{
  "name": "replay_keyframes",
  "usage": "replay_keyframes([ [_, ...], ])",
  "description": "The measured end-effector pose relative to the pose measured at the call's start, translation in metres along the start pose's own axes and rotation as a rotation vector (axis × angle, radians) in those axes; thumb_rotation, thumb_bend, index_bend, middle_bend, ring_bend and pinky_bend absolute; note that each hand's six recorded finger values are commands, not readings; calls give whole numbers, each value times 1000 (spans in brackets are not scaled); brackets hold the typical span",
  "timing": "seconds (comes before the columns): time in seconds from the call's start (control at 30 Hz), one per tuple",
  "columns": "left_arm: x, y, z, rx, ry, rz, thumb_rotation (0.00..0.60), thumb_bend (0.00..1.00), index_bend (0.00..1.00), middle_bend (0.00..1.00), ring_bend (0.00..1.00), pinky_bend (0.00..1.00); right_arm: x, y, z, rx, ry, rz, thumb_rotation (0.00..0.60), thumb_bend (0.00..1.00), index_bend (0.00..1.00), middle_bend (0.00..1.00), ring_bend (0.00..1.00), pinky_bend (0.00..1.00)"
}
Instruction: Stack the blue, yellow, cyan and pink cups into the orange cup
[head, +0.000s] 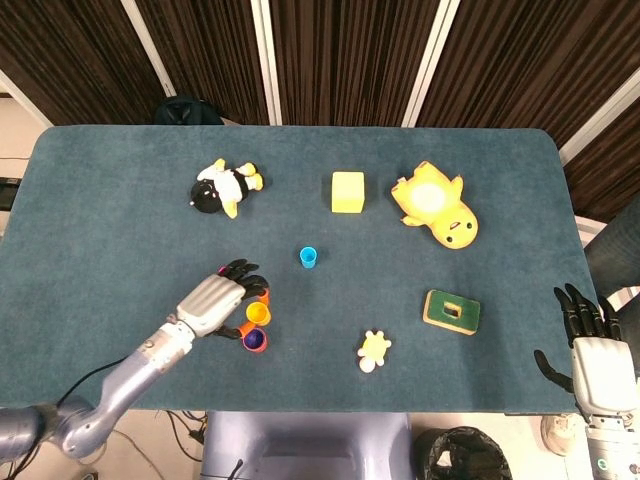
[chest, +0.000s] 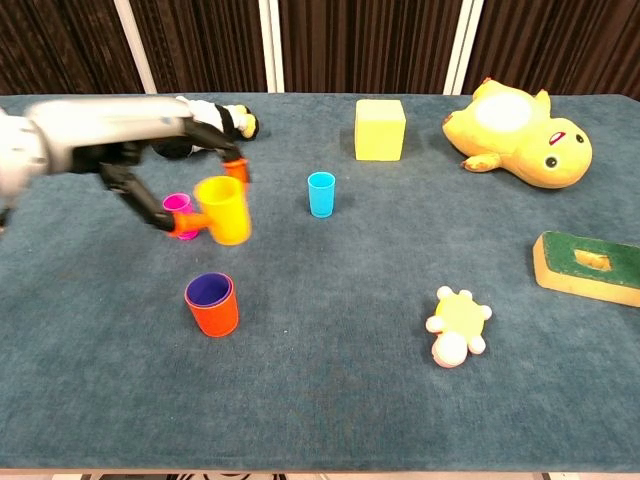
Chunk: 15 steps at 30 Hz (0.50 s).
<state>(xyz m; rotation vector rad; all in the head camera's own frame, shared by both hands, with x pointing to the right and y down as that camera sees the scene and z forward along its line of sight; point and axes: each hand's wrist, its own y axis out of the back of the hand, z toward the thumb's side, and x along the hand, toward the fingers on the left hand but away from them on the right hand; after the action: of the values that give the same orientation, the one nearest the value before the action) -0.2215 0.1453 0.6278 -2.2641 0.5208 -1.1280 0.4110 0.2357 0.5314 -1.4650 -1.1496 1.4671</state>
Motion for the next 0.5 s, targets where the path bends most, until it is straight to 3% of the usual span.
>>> replay_keyframes([
  [0.3,-25,-13,-3,-52,-45,-35,600,342,433,232,63,26,0,-1,1,3,1,3,600,324,49,72,136,61],
  [0.5,-25,-26,-4,-55,-73,-58,600,342,433,232,63,27,0,0,0,0,0,0,600,324,49,72,136,61],
])
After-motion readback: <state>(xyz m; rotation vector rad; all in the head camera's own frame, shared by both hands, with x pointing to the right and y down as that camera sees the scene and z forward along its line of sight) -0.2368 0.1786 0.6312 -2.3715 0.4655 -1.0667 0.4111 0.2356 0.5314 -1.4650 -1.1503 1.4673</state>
